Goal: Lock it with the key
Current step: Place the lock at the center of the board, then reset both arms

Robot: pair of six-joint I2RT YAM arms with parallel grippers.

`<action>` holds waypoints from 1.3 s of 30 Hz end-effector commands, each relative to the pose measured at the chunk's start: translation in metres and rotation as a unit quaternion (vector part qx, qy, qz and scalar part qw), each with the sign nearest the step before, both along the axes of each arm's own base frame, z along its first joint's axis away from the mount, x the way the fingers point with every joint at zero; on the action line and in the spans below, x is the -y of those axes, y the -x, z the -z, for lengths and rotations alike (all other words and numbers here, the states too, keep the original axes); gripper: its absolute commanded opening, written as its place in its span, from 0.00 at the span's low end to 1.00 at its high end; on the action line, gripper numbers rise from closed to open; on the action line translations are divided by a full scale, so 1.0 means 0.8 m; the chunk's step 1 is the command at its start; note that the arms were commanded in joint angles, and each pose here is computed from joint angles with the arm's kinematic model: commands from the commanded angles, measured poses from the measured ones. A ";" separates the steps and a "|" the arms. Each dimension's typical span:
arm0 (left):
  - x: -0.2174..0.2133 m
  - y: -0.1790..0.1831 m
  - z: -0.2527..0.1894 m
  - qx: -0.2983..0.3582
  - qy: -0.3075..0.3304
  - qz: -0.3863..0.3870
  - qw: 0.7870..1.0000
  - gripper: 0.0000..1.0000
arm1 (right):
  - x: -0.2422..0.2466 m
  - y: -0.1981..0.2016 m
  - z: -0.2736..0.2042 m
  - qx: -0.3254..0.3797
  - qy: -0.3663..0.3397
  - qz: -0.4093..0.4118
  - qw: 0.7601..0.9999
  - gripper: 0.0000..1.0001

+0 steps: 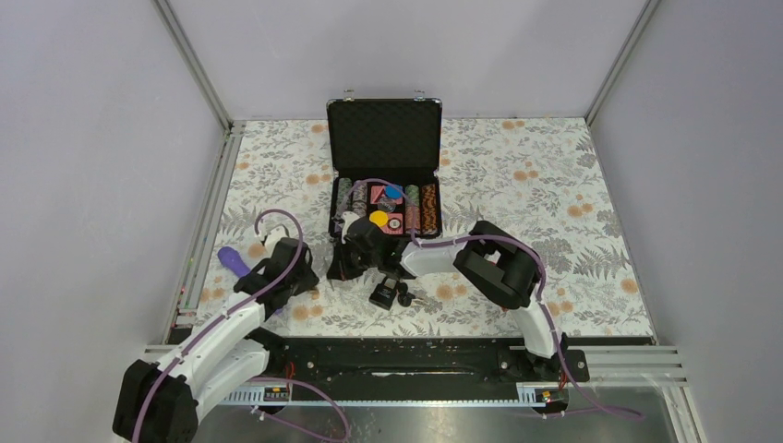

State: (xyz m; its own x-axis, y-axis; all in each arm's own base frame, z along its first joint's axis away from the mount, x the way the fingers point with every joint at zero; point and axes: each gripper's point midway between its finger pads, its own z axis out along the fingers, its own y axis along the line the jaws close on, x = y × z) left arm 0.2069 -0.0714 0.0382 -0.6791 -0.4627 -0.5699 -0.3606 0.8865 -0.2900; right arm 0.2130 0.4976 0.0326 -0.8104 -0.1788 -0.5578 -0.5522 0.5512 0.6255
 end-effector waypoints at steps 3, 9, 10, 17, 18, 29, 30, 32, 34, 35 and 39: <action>0.004 -0.022 -0.023 0.042 0.021 -0.011 0.999 0.48 | -0.029 -0.003 -0.013 -0.011 -0.028 -0.003 1.000 0.07; -0.016 -0.020 -0.042 0.060 0.002 -0.045 0.997 0.64 | -0.037 0.008 -0.013 -0.045 -0.032 -0.019 0.998 0.26; -0.020 -0.020 -0.048 0.064 -0.001 -0.053 0.997 0.64 | -0.037 0.010 -0.015 -0.047 -0.033 -0.023 0.998 0.30; -0.056 -0.013 -0.093 0.102 -0.032 -0.113 0.988 0.78 | -0.016 0.000 -0.044 -0.025 -0.032 0.005 0.999 0.55; -0.055 -0.013 -0.103 0.107 -0.029 -0.111 0.988 0.82 | -0.007 -0.005 -0.049 -0.018 -0.025 0.016 0.999 0.59; -0.053 0.006 -0.190 0.126 -0.006 -0.094 0.988 0.99 | 0.205 -0.075 -0.145 0.115 0.062 0.238 0.962 0.80; -0.054 0.008 -0.195 0.128 -0.010 -0.086 0.988 0.99 | 0.234 -0.077 -0.152 0.130 0.080 0.264 0.952 0.82; -0.056 0.013 -0.205 0.134 -0.015 -0.076 0.988 0.99 | 0.298 -0.077 -0.170 0.164 0.120 0.316 0.927 0.87; -0.058 0.018 -0.215 0.142 -0.018 -0.067 0.987 0.99 | 0.361 -0.071 -0.193 0.198 0.156 0.369 0.894 0.91; -0.059 0.022 -0.221 0.149 -0.017 -0.064 0.987 0.99 | 0.390 -0.067 -0.204 0.214 0.172 0.394 0.877 0.93; -0.067 0.033 -0.250 0.180 -0.018 -0.056 0.982 0.99 | 0.498 -0.035 -0.256 0.267 0.190 0.485 0.810 1.00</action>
